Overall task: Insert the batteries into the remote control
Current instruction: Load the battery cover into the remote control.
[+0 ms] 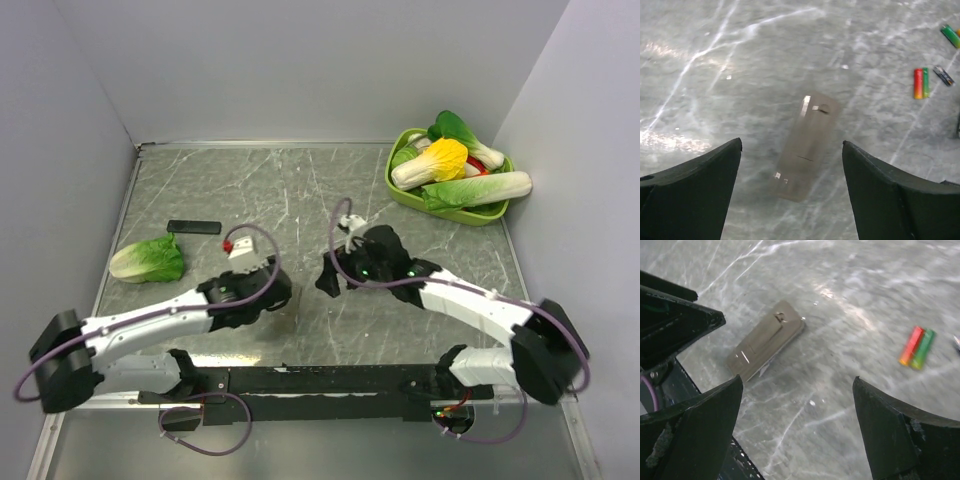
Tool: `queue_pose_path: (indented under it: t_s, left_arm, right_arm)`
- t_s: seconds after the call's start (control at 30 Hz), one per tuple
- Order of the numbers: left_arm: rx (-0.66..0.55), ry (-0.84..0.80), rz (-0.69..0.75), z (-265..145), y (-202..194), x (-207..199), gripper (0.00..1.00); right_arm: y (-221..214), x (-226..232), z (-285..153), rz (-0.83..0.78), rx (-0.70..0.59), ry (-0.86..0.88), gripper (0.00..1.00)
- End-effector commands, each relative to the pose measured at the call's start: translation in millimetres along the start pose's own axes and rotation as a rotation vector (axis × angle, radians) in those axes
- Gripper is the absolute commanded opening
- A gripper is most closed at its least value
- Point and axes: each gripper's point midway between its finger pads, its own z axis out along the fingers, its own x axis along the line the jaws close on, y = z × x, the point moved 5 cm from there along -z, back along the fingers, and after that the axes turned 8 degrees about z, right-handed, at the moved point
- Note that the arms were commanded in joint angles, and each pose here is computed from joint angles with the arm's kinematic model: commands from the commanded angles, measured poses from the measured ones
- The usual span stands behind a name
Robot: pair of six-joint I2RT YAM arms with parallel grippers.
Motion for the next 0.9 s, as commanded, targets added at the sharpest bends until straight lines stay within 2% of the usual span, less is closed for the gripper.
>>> queue_pose_path:
  t_s: [0.0,0.17,0.3,0.4,0.53,0.6,0.87]
  left_arm:
    - [0.004,-0.084,-0.167,-1,-6,17,0.87]
    - [0.015,-0.129,-0.233,-2,-22,41,0.88]
    - [0.033,-0.201,-0.274,-4,-33,45,0.87]
    - [0.056,-0.262,-0.263,-3,-42,43,0.87]
    - [0.085,-0.257,-0.252,3,-52,44,0.88]
    - [0.101,-0.257,-0.241,5,-55,42,0.88]
    - [0.128,-0.234,-0.2,11,-59,36,0.88]
  right_arm:
    - [18,26,29,-0.16,0.072,0.113,0.93]
    - [15,32,66,-0.214,0.173,0.136,0.85]
    - [12,33,87,-0.247,0.224,0.127,0.8]
    - [14,34,100,-0.265,0.243,0.122,0.73]
    - [2,28,116,-0.278,0.293,0.103,0.7]
    - [-1,27,120,-0.281,0.307,0.099,0.63]
    - [-25,10,136,-0.271,0.376,0.043,0.57]
